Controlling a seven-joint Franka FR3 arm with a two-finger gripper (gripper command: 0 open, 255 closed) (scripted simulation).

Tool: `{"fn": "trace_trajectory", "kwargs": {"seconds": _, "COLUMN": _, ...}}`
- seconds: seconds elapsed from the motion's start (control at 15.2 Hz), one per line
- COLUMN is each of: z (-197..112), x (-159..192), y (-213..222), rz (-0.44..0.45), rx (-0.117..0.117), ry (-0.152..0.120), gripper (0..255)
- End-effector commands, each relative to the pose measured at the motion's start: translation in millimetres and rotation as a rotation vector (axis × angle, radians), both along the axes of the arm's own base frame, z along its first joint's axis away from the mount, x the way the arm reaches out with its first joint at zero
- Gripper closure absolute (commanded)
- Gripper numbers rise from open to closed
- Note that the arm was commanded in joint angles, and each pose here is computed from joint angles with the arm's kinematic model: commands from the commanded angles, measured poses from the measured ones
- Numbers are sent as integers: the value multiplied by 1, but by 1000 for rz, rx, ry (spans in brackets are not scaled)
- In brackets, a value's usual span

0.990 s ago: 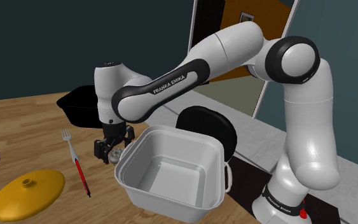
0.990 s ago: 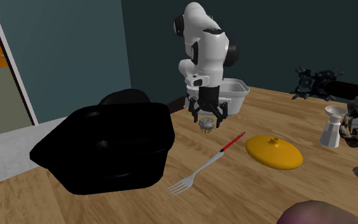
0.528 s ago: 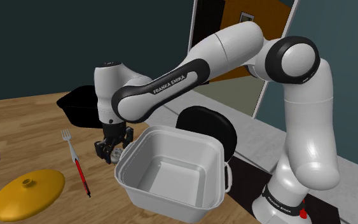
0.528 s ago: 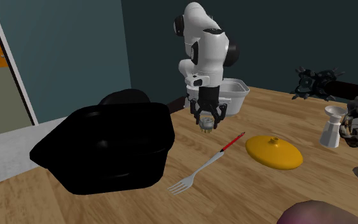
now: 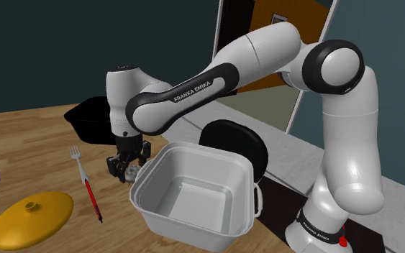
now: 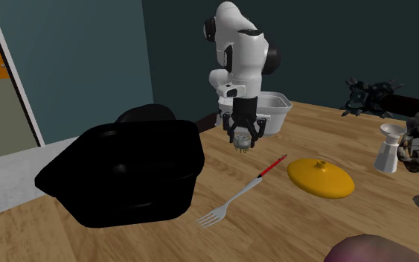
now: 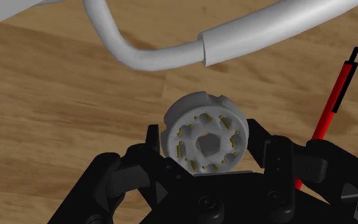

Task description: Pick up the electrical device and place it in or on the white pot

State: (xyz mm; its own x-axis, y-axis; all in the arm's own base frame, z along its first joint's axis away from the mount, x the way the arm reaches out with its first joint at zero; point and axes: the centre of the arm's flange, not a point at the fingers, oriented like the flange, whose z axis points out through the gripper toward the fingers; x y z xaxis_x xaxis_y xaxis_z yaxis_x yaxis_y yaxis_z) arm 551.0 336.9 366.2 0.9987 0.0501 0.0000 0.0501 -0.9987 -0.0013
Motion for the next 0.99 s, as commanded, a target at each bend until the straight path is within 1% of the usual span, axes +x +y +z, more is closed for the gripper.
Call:
{"fn": "trace_trajectory", "kwargs": {"seconds": 0.0, "z": 10, "x": 1, "y": 0, "rz": 0, "rx": 0, "ry": 0, "gripper": 255}}
{"fn": "trace_trajectory", "kwargs": {"seconds": 0.92, "z": 84, "x": 1, "y": 0, "rz": 0, "rx": 0, "ry": 0, "gripper": 255}}
